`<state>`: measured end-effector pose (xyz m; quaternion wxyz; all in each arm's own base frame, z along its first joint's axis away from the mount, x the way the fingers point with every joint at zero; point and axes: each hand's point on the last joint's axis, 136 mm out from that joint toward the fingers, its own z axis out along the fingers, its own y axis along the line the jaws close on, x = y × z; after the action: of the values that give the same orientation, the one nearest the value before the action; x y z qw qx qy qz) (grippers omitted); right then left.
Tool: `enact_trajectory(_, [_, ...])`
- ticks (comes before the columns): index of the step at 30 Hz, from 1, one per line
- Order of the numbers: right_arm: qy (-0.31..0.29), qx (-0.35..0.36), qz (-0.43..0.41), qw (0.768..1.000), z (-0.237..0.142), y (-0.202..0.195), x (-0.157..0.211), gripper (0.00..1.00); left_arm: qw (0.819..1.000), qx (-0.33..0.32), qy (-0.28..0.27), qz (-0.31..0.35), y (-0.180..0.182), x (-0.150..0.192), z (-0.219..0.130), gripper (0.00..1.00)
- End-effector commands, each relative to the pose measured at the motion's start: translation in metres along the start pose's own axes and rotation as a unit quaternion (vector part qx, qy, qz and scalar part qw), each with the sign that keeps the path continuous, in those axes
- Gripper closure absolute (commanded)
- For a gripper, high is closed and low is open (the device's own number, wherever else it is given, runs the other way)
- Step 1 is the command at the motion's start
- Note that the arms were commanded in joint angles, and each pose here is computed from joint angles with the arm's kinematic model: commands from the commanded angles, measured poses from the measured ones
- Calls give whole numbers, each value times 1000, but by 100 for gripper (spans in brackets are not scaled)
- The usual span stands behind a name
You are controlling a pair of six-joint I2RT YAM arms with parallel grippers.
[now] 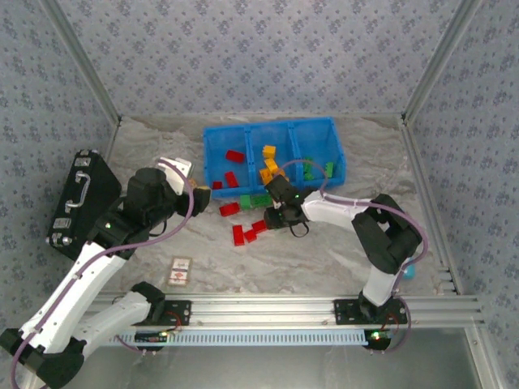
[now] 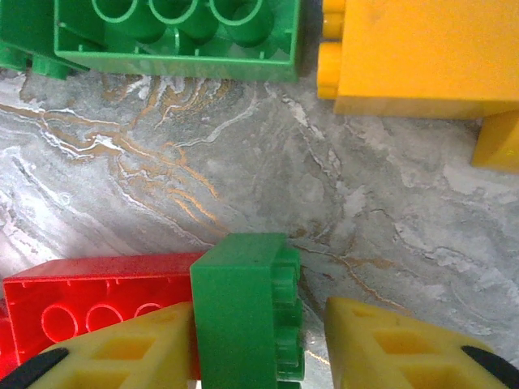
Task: Sort the legos into containers by color
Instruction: Place the legos at the center of the table, then pick up the lego from the center of the table.
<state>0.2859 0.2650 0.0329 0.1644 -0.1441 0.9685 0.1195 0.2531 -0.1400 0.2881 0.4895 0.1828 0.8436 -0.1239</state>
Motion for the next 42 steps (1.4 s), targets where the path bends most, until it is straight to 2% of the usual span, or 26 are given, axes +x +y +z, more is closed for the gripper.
enact_trajectory(1, [8, 7, -1, 1000, -4, -7, 11, 53, 1000, -3, -8, -3, 0, -2, -4, 24])
enact_trajectory(11, [1, -1, 6, 1000, -11, -11, 13, 53, 1000, -1, -9, -3, -1, -3, -4, 24])
enact_trajectory(21, [-14, -28, 4, 1000, -17, -4, 6, 48, 1000, -1, -7, 0, 0, -1, -1, 24])
enact_trajectory(24, [-14, -34, 8, 999, -17, -5, 4, 53, 1000, -3, -5, 2, 0, -1, 1, 24])
enact_trajectory(31, [-13, -33, 13, 999, -17, -11, 3, 53, 1000, -2, -3, 4, -1, -1, 4, 23])
enact_trajectory(42, [-5, -24, 19, 1000, -10, -21, 5, 68, 1000, -1, -1, 3, -1, -2, 6, 23])
